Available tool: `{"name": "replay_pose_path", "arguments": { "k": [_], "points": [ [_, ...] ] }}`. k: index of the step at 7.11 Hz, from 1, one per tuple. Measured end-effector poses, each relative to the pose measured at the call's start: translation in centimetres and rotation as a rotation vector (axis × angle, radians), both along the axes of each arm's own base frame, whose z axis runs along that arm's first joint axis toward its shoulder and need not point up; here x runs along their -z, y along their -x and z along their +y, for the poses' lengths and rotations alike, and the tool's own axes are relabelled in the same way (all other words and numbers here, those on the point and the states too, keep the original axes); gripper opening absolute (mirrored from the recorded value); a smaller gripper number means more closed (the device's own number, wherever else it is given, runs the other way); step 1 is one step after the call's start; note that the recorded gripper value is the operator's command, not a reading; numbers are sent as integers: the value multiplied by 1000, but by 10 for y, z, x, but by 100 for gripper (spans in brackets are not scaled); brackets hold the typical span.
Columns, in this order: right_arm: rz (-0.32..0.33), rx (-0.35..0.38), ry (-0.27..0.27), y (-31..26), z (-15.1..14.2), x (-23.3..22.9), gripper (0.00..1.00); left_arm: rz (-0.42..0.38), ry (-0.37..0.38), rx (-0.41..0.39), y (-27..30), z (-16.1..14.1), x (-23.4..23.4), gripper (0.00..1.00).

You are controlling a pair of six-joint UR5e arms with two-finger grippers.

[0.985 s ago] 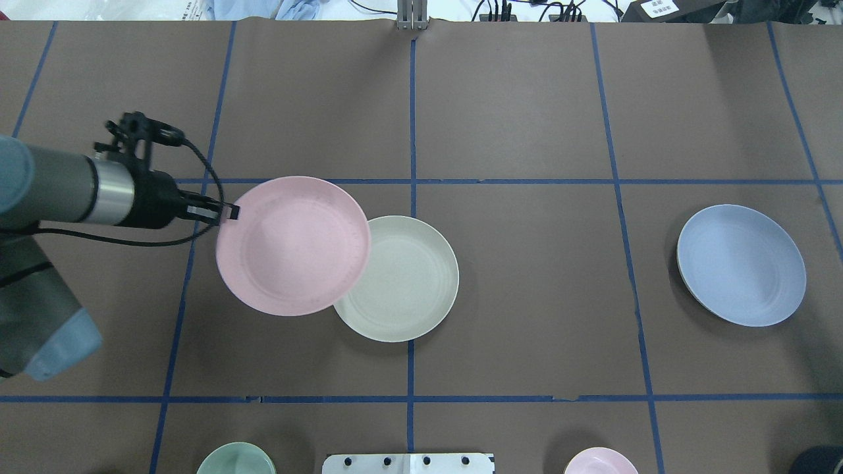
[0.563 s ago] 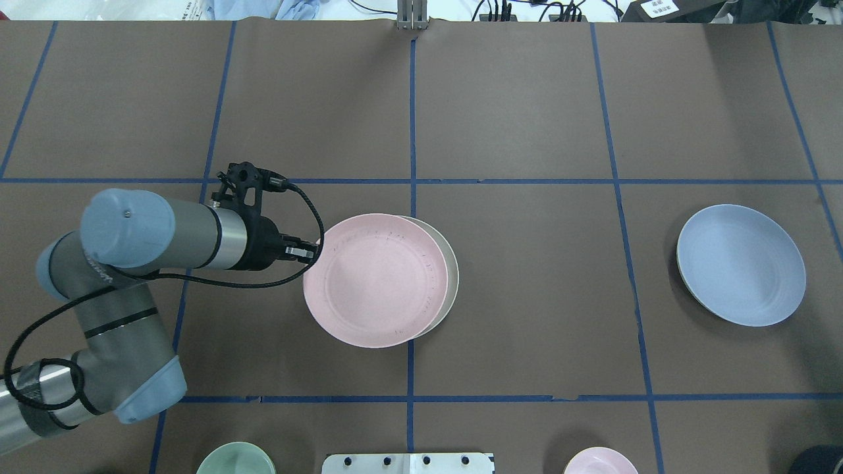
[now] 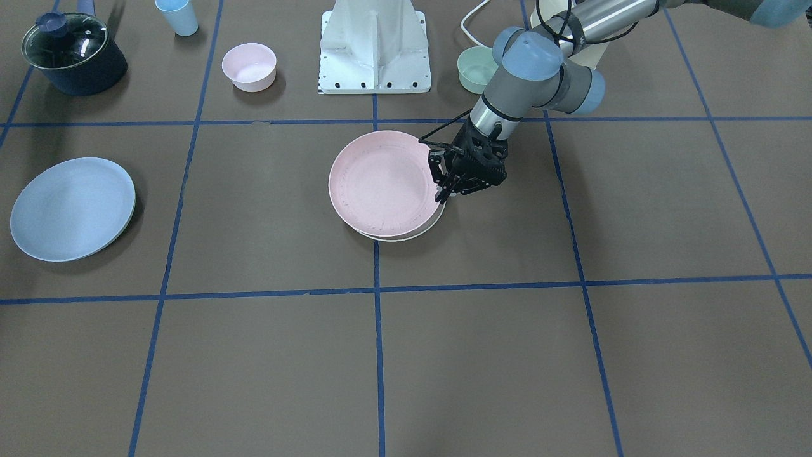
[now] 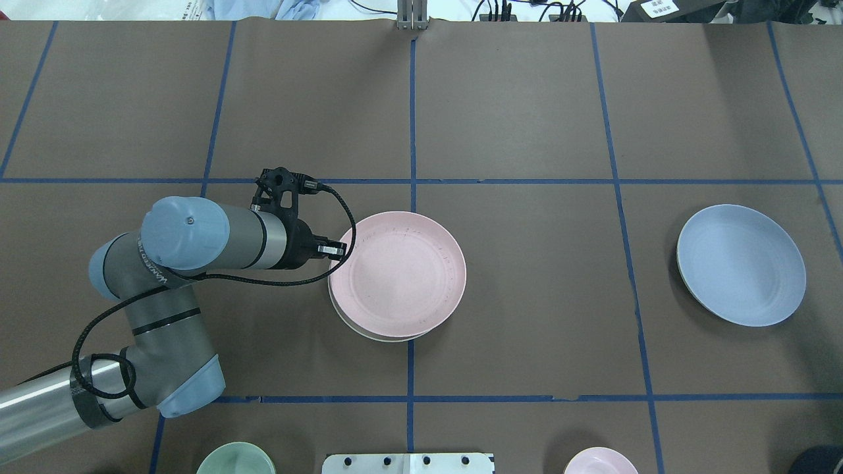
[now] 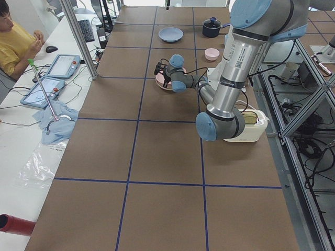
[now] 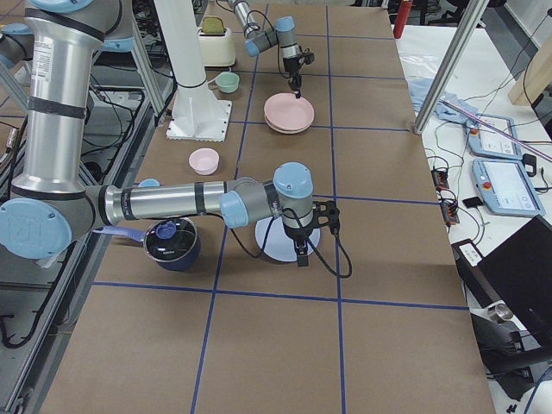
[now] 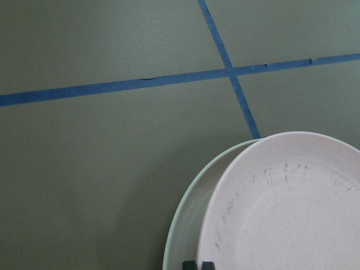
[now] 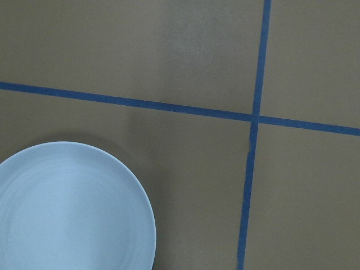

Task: Stack three plates with pink and blue
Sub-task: 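Release the pink plate and draw the left gripper back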

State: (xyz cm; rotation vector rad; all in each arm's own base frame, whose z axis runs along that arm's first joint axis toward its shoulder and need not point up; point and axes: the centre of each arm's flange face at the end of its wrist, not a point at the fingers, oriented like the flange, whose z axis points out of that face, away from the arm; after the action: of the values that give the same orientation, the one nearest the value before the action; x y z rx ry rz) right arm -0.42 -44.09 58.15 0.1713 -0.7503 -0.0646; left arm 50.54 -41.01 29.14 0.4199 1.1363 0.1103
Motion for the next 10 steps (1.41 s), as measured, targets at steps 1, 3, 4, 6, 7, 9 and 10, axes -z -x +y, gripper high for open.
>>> {"name": "replay_pose_path", "arguments": {
  "k": [1,3,4,6,7,9,10],
  "points": [
    [1,2,-7,0,-1,1,100,-4,-6,-1,2,0,-2,100],
    [9,1,-60,0,-4,6,100,-34,-90,-14,31,-7,-10,100],
    [-9,9,-59,5,-3,5,100,-81,-167,-41,66,-15,-29,100],
    [-16,16,11,37,5,-8,100,-185,-307,-111,158,-45,-81,100],
    [11,-24,27,60,11,-16,99,-223,-352,-124,193,-56,-99,100],
    [-24,-109,17,98,26,-43,98,-249,-381,-126,219,-62,-110,100],
    [-43,-124,0,108,32,-60,89,-251,-385,-125,222,-62,-110,100]
  ]
}}
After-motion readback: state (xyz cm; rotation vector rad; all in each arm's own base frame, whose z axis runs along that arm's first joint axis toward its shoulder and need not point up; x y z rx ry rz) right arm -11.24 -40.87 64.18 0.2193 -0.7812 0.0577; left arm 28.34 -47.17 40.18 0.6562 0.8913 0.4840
